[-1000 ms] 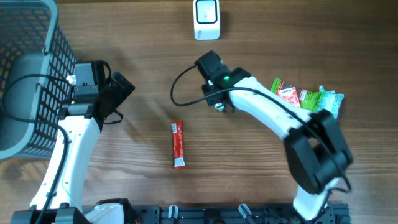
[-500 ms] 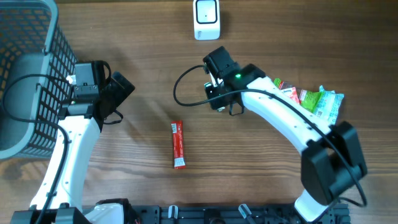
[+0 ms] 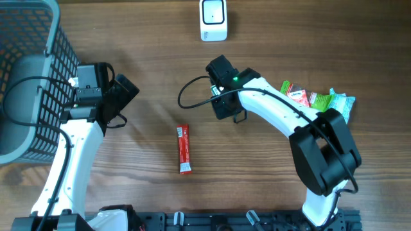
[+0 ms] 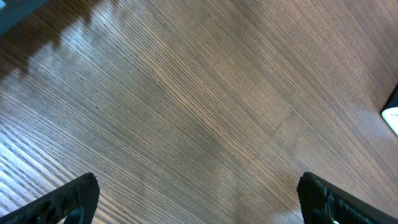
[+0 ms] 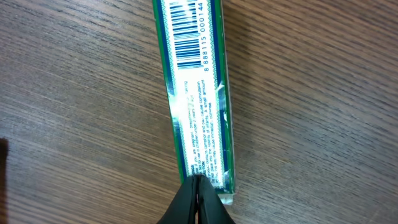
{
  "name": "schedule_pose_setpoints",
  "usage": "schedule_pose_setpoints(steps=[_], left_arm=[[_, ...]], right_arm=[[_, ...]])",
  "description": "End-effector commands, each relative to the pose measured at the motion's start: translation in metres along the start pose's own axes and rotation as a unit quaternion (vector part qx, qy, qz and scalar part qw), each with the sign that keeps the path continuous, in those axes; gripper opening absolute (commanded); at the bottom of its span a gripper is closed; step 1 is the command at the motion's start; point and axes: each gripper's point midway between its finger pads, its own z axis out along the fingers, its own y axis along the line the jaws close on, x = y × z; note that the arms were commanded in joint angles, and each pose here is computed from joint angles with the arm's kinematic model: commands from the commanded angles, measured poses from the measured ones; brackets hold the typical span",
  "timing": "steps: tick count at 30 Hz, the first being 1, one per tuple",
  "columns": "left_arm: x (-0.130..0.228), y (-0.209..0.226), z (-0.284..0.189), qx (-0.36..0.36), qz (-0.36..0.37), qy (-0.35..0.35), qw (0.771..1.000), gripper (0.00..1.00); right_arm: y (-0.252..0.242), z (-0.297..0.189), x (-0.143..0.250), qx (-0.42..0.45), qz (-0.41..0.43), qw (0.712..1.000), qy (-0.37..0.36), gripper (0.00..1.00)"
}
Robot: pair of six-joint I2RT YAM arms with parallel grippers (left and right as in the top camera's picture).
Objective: Scan the item barcode
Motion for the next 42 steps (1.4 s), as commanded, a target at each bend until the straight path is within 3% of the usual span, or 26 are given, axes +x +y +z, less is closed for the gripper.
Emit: schedule_pose_setpoints(steps=[1,6,10,12,13,24,31,33,35,42], left_arm=[[-0.001,0.001,0.001,-0.006,0.007,-0.005,1.000,1.00],[-0.001,0.001,0.001,-0.006,0.007,-0.005,1.000,1.00],[-0.001,0.001,0.001,-0.006,0.007,-0.005,1.000,1.00],[-0.001,0.001,0.001,-0.006,0.007,-0.005,1.000,1.00],[-0.001,0.001,0.001,-0.006,0.007,-0.005,1.000,1.00],[-0.001,0.001,0.001,-0.006,0.007,-0.005,1.000,1.00],[-0.001,0.001,0.001,-0.006,0.007,-0.005,1.000,1.00],[-0.001,0.001,0.001,-0.006,0.007,-0.005,1.000,1.00],[-0.001,0.001,0.001,-0.006,0.007,-0.005,1.000,1.00],[-0.001,0.001,0.001,-0.006,0.007,-0.005,1.000,1.00]], right_arm=[[-0.001,0.013,0.007,0.000,0.009,1.000,0.018,0.05],[0.004,-0.013,-0.016,-0.010,0.006,1.000,-0.026,0.05],[0.007,-0.038,-0.035,-0.017,-0.024,0.997,-0.066,0.14],[0.008,-0.038,-0.036,-0.017,-0.031,0.997,-0.068,0.31],[0.008,-0.037,-0.035,-0.016,-0.034,0.997,-0.066,0.34],[-0.001,-0.016,-0.031,-0.003,-0.068,0.995,-0.077,0.49],[-0.004,0.009,-0.020,-0.004,-0.076,0.993,-0.087,0.41],[-0.004,0.013,-0.018,-0.003,-0.076,0.993,-0.088,0.22],[-0.009,0.009,-0.024,0.011,-0.075,0.992,-0.099,0.13],[-0.056,-0.037,-0.047,0.155,-0.073,0.973,-0.154,0.08]])
